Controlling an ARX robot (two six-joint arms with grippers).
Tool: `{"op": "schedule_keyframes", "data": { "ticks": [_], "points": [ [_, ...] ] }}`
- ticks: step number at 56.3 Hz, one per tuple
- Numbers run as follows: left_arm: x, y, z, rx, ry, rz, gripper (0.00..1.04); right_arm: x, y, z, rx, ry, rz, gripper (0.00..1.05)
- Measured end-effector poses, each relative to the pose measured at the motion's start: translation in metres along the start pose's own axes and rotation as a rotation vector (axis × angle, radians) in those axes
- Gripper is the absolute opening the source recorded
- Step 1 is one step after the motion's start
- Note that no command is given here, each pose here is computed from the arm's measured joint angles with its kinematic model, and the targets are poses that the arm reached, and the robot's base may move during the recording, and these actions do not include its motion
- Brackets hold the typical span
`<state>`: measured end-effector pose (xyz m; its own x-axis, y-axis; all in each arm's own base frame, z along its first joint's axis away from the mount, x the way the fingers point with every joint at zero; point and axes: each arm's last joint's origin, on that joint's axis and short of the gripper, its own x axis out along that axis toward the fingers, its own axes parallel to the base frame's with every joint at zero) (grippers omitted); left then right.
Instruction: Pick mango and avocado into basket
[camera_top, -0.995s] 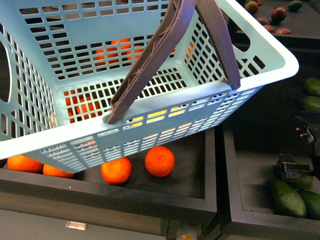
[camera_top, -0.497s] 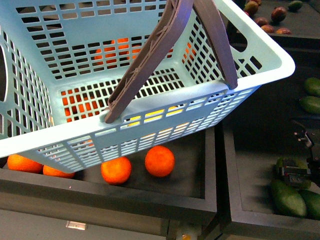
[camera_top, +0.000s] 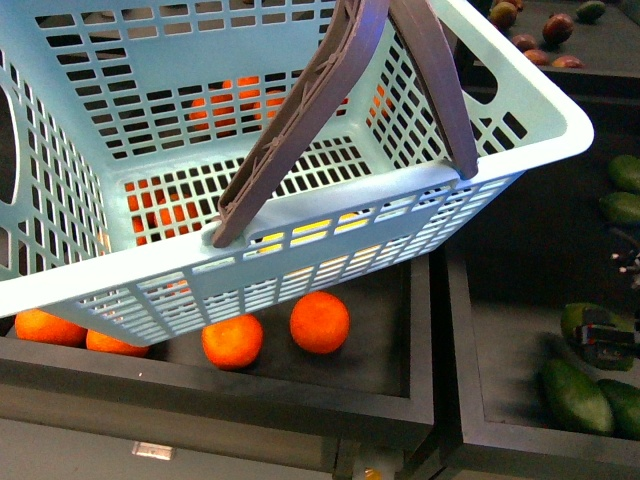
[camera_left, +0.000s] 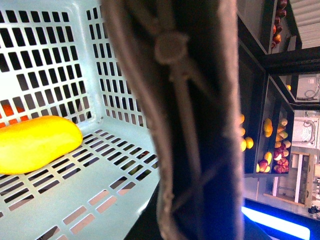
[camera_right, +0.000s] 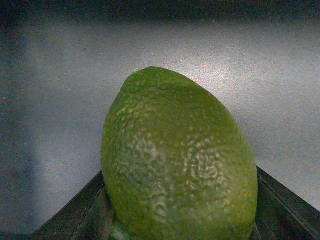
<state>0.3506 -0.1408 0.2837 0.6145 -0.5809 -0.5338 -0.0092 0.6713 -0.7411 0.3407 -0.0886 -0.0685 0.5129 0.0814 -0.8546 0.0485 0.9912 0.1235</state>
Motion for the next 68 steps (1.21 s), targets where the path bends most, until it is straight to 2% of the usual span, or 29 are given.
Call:
{"op": "schedule_keyframes", "data": {
  "ticks": [13,20,26,33,39,46,68],
  "points": [
    [0.000,0.000,0.000,0.000,0.000,0.000,0.06,-0.060,-0.014,0.012,0.011,-0.123,0.033,0.67],
    [0.000,0.000,0.000,0.000,-0.001,0.001,0.06,-0.115,-0.019,0.018,0.038,-0.220,0.087,0.67],
    [0.000,0.000,0.000,0.000,-0.001,0.001,0.06,-0.164,-0.006,0.029,0.030,-0.333,0.154,0.67],
    [0.000,0.000,0.000,0.000,0.003,-0.002,0.06,-0.197,0.012,0.043,0.013,-0.436,0.199,0.67],
    [0.000,0.000,0.000,0.000,0.003,-0.002,0.06,-0.233,0.050,0.058,-0.011,-0.546,0.278,0.67],
    [0.000,0.000,0.000,0.000,-0.001,0.001,0.06,-0.246,0.088,0.067,-0.027,-0.601,0.346,0.67],
    [0.000,0.000,0.000,0.000,0.001,0.000,0.06,-0.233,0.205,0.096,-0.109,-0.624,0.448,0.67]
  ]
}}
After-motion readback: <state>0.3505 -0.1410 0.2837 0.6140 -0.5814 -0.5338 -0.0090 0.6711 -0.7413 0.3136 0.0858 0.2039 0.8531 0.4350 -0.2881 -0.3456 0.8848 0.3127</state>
